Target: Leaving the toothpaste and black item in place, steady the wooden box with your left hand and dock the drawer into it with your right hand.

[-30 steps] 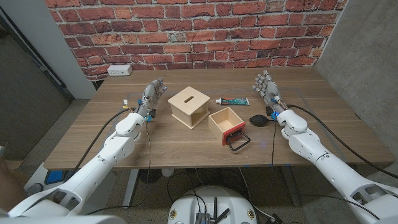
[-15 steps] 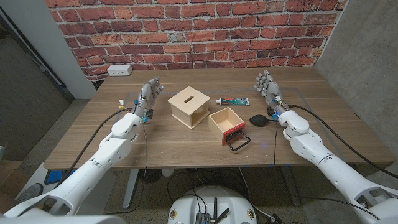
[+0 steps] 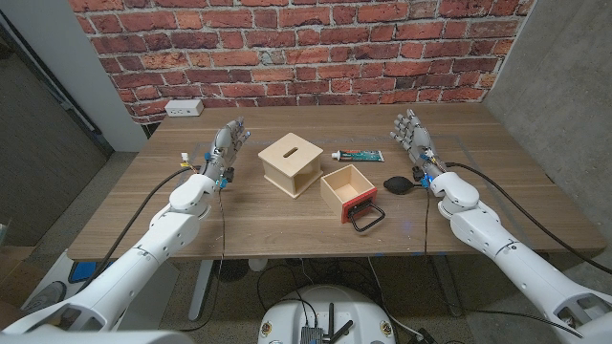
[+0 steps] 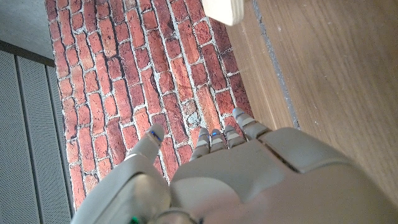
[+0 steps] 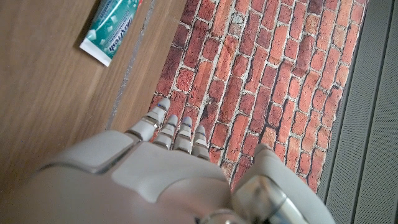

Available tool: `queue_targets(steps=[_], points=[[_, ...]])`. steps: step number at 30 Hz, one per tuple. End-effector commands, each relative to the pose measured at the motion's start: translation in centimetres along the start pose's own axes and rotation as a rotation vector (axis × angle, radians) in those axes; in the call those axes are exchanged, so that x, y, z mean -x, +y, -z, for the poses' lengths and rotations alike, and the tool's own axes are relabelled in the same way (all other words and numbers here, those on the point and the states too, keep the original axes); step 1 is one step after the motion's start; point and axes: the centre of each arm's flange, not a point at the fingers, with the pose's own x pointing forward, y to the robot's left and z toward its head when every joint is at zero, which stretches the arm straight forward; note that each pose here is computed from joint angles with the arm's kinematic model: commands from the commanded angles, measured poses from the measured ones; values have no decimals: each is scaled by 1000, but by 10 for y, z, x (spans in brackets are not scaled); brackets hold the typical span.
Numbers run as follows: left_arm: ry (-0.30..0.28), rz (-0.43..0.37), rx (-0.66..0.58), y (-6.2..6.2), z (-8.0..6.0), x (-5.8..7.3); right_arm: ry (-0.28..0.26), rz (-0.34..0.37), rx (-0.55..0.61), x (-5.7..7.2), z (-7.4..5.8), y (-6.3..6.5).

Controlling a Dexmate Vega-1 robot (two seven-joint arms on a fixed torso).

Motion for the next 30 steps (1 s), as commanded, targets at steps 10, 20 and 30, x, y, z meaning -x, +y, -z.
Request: queue_targets(steps=[10,20,30], points=[[4,-8,-9,2,1,0,-21,-38,75,12,-18,4],[0,-15,-11,4,0,-4,-37,-54,151,24,-39,8],[8,-4,-3,4,1,-9,-55,-68,225,34,-52,13]])
